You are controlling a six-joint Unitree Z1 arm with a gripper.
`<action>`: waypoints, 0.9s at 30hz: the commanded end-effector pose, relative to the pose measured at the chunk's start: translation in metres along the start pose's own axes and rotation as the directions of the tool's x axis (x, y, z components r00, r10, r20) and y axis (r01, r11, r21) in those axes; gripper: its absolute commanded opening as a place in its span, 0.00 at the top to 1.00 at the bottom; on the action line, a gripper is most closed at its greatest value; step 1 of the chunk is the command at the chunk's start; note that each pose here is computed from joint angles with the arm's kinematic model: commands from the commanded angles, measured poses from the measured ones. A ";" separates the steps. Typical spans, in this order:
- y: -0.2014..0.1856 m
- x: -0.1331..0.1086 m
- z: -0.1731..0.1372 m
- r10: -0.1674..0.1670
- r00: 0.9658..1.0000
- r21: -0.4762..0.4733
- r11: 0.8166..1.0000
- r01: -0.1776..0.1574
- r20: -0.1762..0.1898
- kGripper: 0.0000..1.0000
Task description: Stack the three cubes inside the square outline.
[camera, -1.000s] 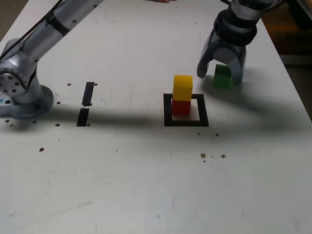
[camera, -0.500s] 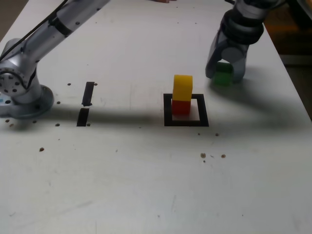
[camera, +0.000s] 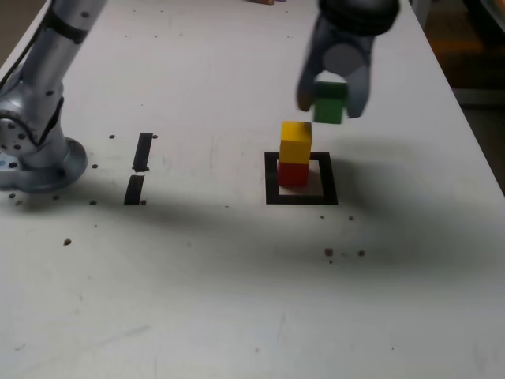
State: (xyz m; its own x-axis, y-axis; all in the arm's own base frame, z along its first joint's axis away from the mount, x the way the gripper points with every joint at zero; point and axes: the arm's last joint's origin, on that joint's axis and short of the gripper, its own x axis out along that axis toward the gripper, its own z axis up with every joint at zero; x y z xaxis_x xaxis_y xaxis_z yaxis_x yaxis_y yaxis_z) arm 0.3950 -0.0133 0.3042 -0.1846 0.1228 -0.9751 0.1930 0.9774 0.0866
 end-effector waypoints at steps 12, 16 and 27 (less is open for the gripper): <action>-0.044 -0.045 -0.065 0.000 0.996 -0.044 0.999 0.004 0.090 0.95; -0.045 -0.038 -0.063 0.000 0.998 -0.042 0.999 0.002 0.060 0.95; -0.047 -0.015 -0.044 -0.004 1.000 -0.035 0.999 0.003 -0.020 0.95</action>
State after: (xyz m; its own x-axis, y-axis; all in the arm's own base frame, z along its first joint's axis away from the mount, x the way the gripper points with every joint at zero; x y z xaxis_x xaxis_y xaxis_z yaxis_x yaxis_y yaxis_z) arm 0.3471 -0.0528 0.3263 -0.1853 0.1190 -0.9755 0.1566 0.9835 0.0903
